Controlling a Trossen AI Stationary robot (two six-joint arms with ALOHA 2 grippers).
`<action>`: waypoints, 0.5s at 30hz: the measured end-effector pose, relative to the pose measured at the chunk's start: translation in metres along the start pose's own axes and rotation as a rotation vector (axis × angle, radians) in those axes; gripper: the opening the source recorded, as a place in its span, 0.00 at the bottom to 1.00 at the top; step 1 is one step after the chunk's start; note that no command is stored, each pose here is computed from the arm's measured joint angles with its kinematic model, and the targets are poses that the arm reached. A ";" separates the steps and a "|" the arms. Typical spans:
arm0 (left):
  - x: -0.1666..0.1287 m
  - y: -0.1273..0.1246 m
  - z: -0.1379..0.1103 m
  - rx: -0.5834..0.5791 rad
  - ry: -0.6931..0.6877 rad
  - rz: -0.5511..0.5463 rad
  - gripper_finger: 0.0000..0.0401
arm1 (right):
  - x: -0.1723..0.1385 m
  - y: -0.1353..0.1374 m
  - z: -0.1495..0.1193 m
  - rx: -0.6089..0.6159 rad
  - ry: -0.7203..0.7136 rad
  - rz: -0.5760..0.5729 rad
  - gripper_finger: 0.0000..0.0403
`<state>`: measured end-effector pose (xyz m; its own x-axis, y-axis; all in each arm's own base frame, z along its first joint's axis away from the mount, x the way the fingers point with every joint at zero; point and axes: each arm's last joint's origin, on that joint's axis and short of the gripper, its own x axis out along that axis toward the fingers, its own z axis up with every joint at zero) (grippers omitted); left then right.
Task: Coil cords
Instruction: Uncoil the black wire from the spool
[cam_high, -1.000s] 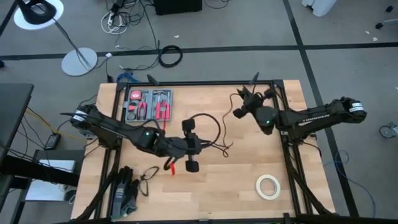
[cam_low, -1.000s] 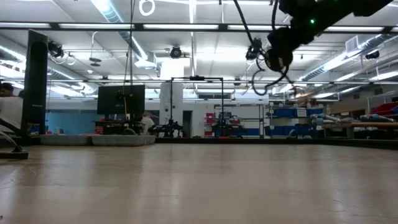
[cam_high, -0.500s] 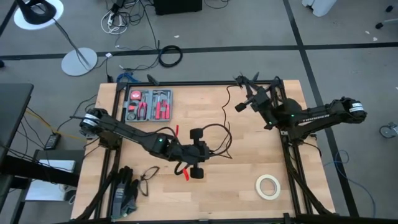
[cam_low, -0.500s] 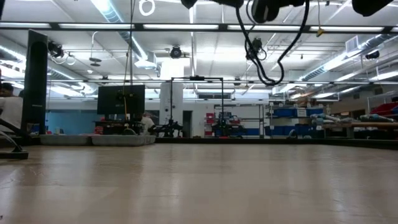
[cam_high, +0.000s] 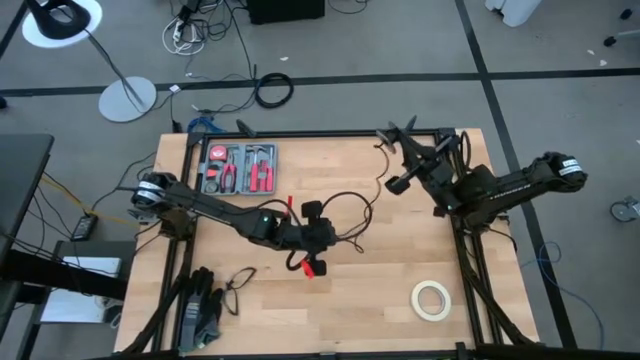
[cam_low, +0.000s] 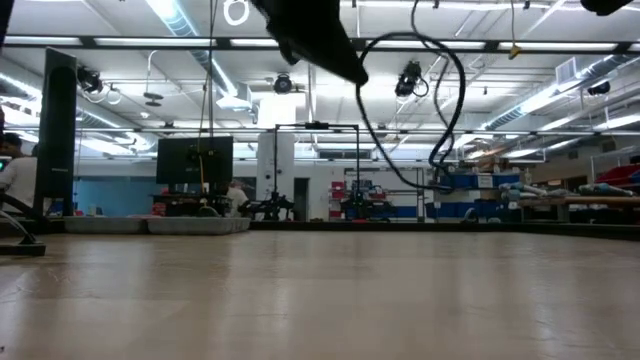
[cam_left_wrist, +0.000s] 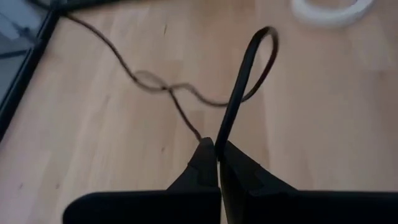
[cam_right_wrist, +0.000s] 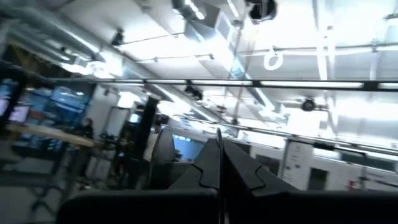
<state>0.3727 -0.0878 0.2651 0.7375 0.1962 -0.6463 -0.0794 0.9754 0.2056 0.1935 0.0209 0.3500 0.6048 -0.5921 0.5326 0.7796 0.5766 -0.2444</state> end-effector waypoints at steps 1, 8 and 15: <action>0.000 0.002 0.000 0.000 0.003 0.007 0.00 | -0.002 0.003 0.001 0.003 0.002 0.024 0.00; -0.013 0.023 -0.002 0.047 0.052 0.147 0.00 | -0.029 0.027 0.010 -0.024 0.130 0.183 0.00; -0.041 0.039 0.007 0.048 0.000 0.233 0.00 | -0.064 0.048 0.011 -0.020 0.315 0.306 0.00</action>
<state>0.3439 -0.0589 0.3046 0.7031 0.4155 -0.5771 -0.2155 0.8978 0.3840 0.1902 0.0925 0.3135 0.8262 -0.5400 0.1604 0.5576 0.7432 -0.3697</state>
